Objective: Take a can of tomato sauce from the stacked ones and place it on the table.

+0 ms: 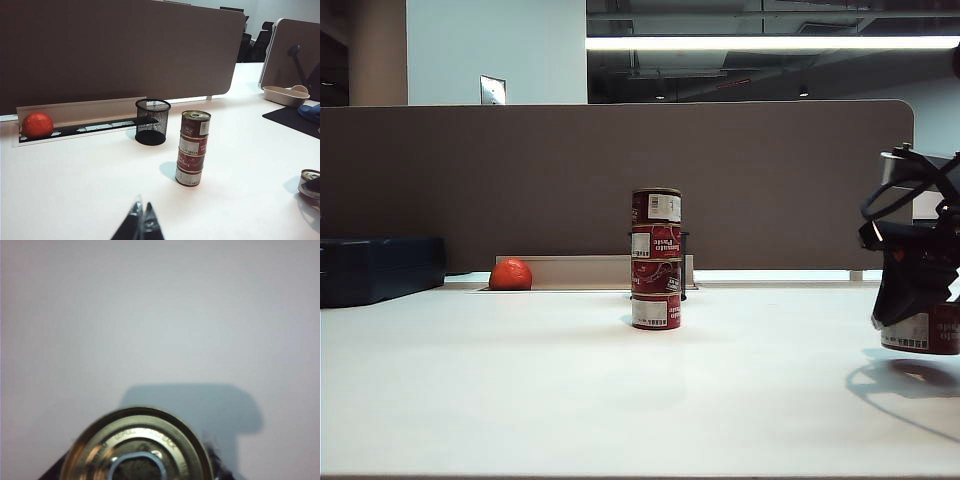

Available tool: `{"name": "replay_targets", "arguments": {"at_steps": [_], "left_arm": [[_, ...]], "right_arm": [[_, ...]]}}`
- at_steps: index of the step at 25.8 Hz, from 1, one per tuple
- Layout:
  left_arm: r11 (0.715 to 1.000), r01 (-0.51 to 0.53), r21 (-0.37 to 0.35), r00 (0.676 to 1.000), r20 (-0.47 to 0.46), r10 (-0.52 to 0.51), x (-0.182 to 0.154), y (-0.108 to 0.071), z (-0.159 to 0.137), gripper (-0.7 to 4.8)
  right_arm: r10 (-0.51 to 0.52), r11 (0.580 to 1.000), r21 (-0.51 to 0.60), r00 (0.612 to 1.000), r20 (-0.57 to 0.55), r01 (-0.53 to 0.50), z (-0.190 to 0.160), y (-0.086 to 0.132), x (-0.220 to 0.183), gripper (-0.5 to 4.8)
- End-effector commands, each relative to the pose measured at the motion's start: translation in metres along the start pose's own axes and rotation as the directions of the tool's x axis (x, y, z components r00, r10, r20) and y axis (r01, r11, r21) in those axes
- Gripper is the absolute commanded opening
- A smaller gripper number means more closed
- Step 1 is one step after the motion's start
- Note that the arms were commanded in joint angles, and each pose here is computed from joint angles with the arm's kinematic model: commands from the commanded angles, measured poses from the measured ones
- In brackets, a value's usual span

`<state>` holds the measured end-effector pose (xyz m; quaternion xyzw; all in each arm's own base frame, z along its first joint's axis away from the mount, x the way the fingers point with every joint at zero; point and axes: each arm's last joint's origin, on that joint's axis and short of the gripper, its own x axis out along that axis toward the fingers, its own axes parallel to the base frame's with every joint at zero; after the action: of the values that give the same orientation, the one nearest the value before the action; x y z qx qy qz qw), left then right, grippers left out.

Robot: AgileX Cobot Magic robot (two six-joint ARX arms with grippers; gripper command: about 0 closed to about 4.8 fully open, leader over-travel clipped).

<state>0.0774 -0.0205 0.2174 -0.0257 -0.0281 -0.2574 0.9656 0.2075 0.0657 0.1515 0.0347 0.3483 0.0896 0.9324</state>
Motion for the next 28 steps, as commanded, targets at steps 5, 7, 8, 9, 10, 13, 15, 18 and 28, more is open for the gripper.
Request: {"name": "replay_targets", "arguments": {"at_steps": [5, 7, 8, 9, 10, 13, 15, 18, 28], "left_arm": [[1.0, 0.004, 0.006, 1.0, 0.007, -0.004, 0.0, 0.0, 0.002, -0.06], [1.0, 0.004, 0.007, 1.0, 0.008, -0.004, 0.0, 0.0, 0.002, -0.06], [1.0, 0.004, 0.006, 1.0, 0.007, -0.004, 0.0, 0.0, 0.002, -0.06], [1.0, 0.004, 0.007, 1.0, 0.008, -0.004, 0.0, 0.0, 0.002, -0.06], [1.0, 0.004, 0.007, 1.0, 0.008, -0.004, 0.0, 0.0, 0.002, -0.06], [1.0, 0.004, 0.007, 1.0, 0.008, -0.004, 0.0, 0.0, 0.002, -0.06], [1.0, 0.004, 0.007, 1.0, 0.008, -0.004, 0.0, 0.0, 0.002, -0.06], [1.0, 0.004, 0.007, 1.0, 0.008, -0.004, 0.0, 0.0, 0.002, -0.06], [1.0, 0.004, 0.007, 1.0, 0.008, -0.004, 0.0, 0.0, 0.002, -0.06]], "right_arm": [[0.002, 1.0, 0.005, 0.999, 0.044, -0.003, 0.004, 0.001, -0.001, 2.29], [0.002, 1.0, 0.005, 0.999, 0.041, -0.002, 0.004, 0.001, 0.0, 2.29], [0.002, 1.0, 0.005, 0.999, 0.04, -0.002, 0.004, 0.001, 0.0, 2.29], [0.002, 1.0, 0.005, 0.999, 0.04, -0.002, 0.004, 0.001, 0.0, 2.29], [0.002, 1.0, 0.005, 0.999, 0.04, -0.002, 0.004, 0.001, 0.0, 2.29], [0.002, 1.0, 0.005, 0.999, 0.039, -0.002, 0.004, 0.001, 0.0, 2.29], [0.001, 1.0, 0.005, 0.999, 0.034, -0.001, 0.003, 0.001, 0.0, 2.29], [0.0, 1.0, 0.005, 1.0, 0.027, 0.0, 0.002, 0.0, 0.0, 2.29], [-0.009, 1.0, 0.002, 1.0, -0.028, 0.009, -0.02, -0.004, 0.001, 2.29]]}}
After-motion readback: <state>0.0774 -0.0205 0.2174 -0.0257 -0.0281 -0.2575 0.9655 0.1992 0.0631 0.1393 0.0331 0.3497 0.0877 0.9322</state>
